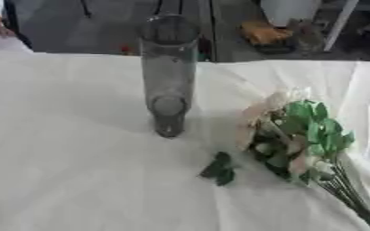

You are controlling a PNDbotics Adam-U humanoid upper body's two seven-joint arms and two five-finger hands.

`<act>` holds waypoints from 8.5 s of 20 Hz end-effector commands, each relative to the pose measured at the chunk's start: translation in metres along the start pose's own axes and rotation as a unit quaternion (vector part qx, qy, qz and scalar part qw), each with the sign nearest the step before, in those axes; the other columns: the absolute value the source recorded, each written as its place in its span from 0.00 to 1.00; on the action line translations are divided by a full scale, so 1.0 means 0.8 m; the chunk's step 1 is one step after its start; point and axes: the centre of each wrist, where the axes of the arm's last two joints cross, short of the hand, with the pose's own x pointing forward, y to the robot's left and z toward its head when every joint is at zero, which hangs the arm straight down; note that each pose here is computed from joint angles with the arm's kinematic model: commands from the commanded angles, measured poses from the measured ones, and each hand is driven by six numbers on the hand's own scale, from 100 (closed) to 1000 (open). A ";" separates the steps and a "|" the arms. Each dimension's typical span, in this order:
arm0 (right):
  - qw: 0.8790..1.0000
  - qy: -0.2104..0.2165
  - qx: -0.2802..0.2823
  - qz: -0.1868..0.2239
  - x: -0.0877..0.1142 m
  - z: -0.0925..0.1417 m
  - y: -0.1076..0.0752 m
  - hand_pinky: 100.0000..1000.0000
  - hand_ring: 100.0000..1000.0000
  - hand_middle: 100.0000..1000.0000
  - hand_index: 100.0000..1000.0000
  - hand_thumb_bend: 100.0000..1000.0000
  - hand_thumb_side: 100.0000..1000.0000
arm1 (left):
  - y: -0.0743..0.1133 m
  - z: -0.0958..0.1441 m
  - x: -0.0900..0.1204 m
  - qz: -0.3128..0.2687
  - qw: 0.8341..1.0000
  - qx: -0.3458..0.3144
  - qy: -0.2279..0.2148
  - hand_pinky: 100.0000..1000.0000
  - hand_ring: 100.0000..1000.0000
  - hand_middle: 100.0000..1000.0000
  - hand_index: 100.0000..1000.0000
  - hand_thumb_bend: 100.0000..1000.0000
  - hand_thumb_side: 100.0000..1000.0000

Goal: Arrange flowers into the vase.

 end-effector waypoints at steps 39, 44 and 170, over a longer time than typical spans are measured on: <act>0.808 0.222 0.518 0.171 -0.001 0.041 0.029 0.70 0.87 0.81 0.99 0.78 0.71 | -0.008 -0.001 0.005 0.020 1.000 -0.016 0.011 0.75 0.87 0.87 0.94 0.08 1.00; 0.766 0.267 0.561 0.167 0.018 0.040 0.027 0.74 0.91 0.84 1.00 0.78 0.68 | -0.008 -0.001 0.005 0.020 1.000 -0.015 0.011 0.76 0.87 0.87 0.93 0.08 1.00; 0.800 0.364 0.472 0.065 0.006 0.090 0.034 0.00 0.00 0.00 0.00 0.00 1.00 | -0.011 -0.001 0.005 0.017 1.000 -0.012 0.015 0.76 0.85 0.84 0.93 0.03 1.00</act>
